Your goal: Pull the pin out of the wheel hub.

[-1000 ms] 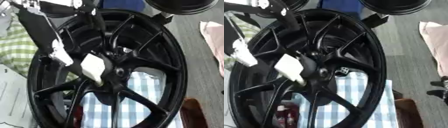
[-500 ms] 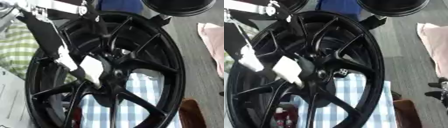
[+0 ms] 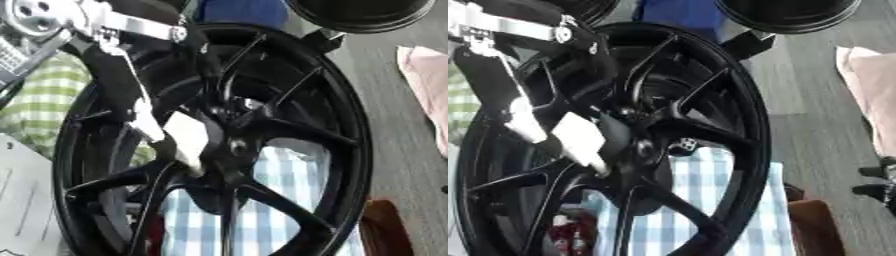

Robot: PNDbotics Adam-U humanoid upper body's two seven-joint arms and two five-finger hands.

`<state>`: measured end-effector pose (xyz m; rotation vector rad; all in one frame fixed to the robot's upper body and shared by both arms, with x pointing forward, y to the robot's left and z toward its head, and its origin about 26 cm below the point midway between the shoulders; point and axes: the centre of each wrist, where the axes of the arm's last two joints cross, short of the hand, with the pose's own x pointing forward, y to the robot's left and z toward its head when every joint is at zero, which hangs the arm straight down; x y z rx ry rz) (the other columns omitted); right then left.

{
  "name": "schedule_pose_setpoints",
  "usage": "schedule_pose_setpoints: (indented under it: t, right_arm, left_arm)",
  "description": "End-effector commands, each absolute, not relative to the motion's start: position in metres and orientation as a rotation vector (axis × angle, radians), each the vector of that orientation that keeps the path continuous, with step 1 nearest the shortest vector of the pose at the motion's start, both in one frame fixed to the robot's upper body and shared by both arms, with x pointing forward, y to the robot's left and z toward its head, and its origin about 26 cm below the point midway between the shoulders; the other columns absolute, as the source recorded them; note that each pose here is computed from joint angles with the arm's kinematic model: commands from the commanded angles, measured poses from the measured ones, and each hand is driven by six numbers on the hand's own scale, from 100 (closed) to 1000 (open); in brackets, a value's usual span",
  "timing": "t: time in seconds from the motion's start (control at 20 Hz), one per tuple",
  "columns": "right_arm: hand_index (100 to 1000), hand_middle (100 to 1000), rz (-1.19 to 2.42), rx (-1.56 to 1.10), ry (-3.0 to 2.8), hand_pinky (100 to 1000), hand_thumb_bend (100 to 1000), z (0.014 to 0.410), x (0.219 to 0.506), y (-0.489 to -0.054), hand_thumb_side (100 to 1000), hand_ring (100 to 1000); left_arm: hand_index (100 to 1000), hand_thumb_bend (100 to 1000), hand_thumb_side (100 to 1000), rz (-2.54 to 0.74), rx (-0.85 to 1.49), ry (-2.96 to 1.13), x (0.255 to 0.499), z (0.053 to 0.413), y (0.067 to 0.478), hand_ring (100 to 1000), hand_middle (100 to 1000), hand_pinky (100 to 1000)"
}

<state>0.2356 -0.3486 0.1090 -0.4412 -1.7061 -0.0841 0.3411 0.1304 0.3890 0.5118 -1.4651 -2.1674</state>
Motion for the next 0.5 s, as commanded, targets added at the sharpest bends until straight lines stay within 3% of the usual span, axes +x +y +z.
schedule_pose_setpoints:
  t: [0.05,0.5]
  right_arm:
    - [616,686,-0.072,-0.448,-1.722,809,100,0.114,0.234,-0.347,861,581]
    - [617,686,-0.074,-0.446,-1.716,810,100,0.113,0.234,-0.347,863,582]
  left_arm:
    - [873,747,323,-2.175,0.565,-1.496,0.342,0.397,0.128,796,788,832]
    - [844,674,273,-2.233,0.492,-1.475,0.352,0.39,0.122,770,740,823]
